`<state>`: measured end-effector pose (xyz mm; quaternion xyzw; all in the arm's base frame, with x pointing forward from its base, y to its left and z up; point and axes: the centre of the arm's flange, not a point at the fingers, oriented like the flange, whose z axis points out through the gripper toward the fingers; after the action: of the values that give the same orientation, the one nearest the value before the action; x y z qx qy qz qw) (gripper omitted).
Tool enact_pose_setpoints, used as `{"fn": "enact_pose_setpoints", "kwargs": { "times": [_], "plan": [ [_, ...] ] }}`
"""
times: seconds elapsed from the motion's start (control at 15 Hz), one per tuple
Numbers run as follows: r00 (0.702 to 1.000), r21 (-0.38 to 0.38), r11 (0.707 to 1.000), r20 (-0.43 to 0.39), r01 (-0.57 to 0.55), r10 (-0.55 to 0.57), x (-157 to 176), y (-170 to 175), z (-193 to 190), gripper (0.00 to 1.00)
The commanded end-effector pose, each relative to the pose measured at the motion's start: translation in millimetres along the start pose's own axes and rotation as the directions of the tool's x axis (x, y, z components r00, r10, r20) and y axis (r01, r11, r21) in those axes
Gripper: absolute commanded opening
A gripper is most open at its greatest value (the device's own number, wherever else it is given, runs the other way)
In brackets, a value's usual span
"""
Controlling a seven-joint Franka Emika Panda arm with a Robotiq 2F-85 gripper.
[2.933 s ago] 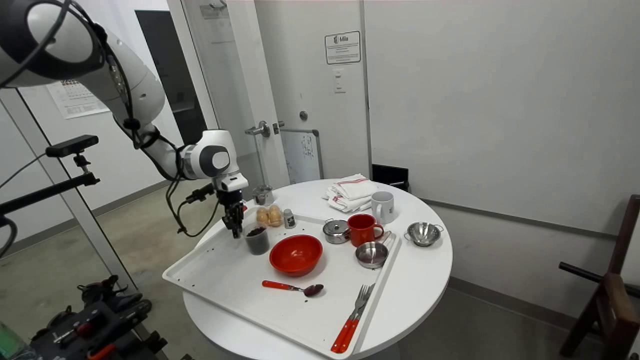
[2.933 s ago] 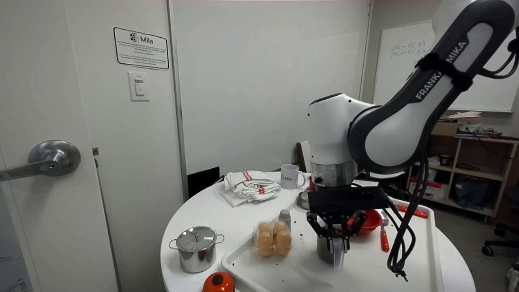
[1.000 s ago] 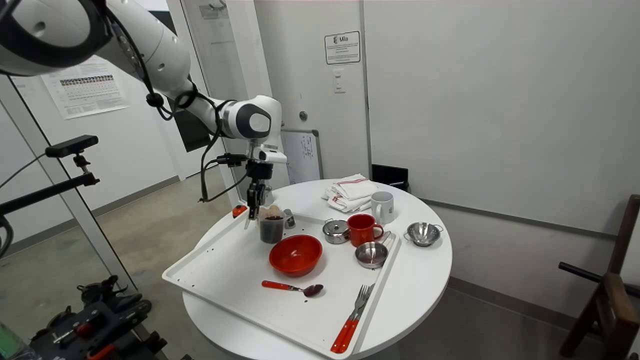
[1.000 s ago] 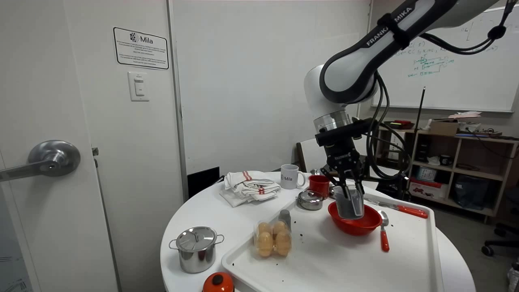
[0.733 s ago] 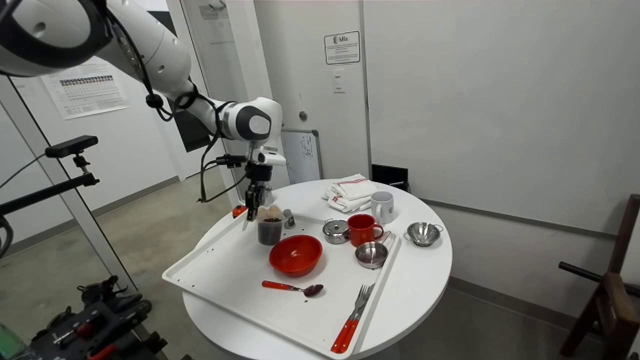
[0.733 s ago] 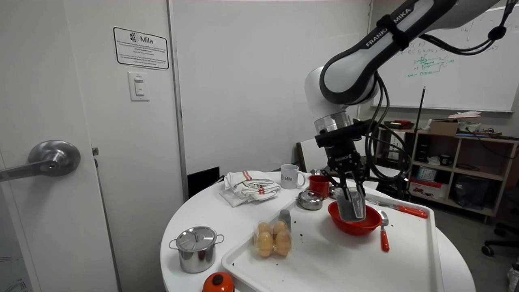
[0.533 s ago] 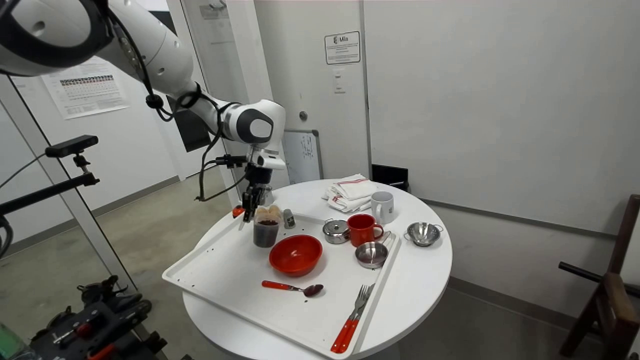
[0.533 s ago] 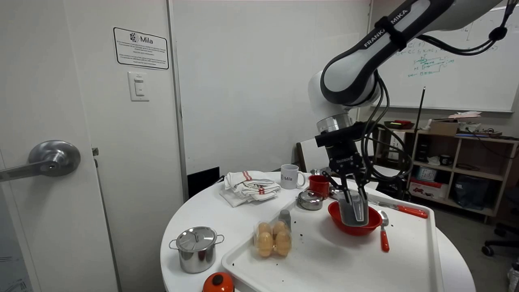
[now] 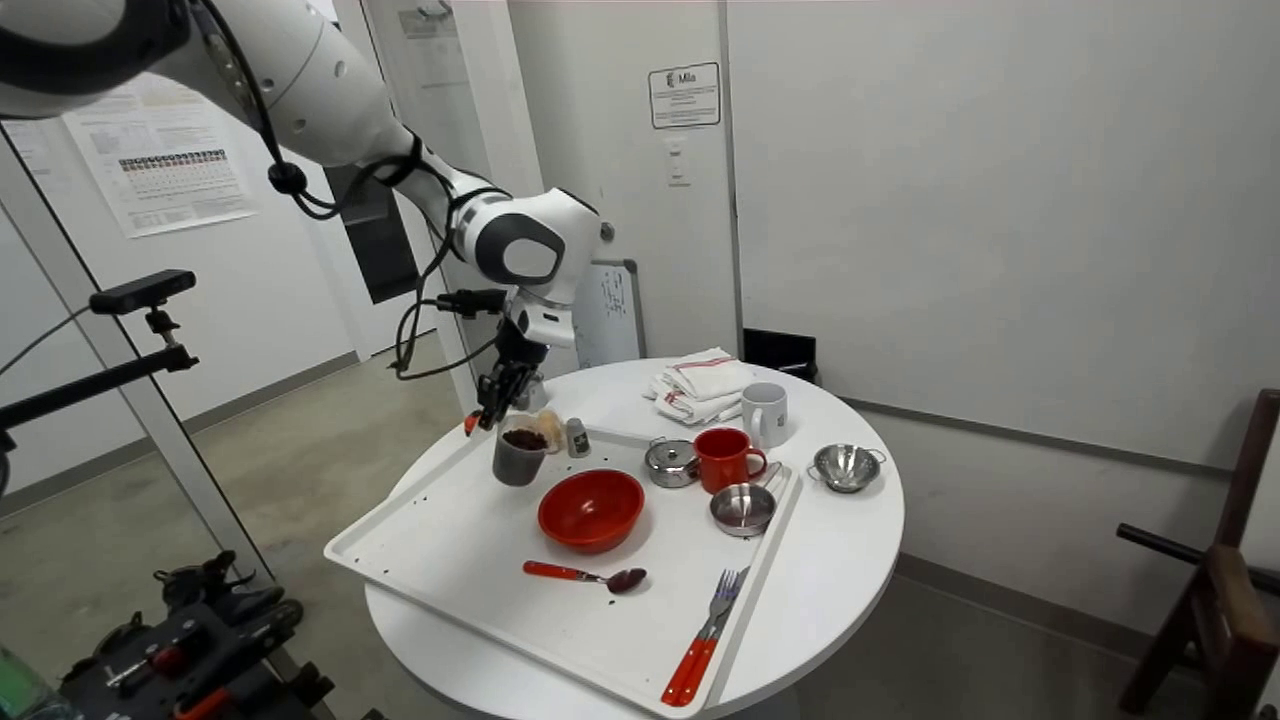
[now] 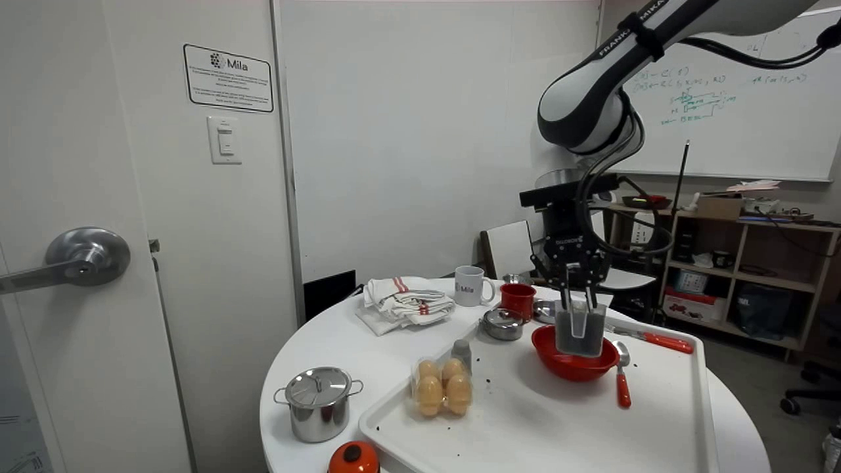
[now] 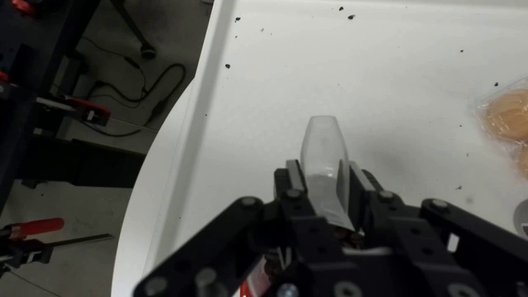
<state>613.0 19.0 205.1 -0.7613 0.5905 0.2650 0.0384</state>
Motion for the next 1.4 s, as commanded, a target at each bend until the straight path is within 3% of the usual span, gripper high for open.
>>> {"fn": "enact_pose_setpoints", "kwargs": {
  "times": [0.0,0.6,1.13,1.27,1.33],
  "plan": [
    [0.997,0.068,0.998,0.071,-0.008,0.003,3.3,26.4,-31.8,0.13],
    [0.971,-0.004,0.985,0.172,0.171,-0.168,17.5,38.7,-54.1,0.12],
    [0.915,-0.066,0.963,0.334,0.26,-0.225,18.6,43.7,-59.0,0.12],
    [0.923,-0.081,0.964,0.32,0.254,-0.216,17.8,44.9,-60.7,0.12],
    [0.932,-0.08,0.967,0.297,0.241,-0.208,15.8,50.0,-52.8,0.28]
  ]
}}
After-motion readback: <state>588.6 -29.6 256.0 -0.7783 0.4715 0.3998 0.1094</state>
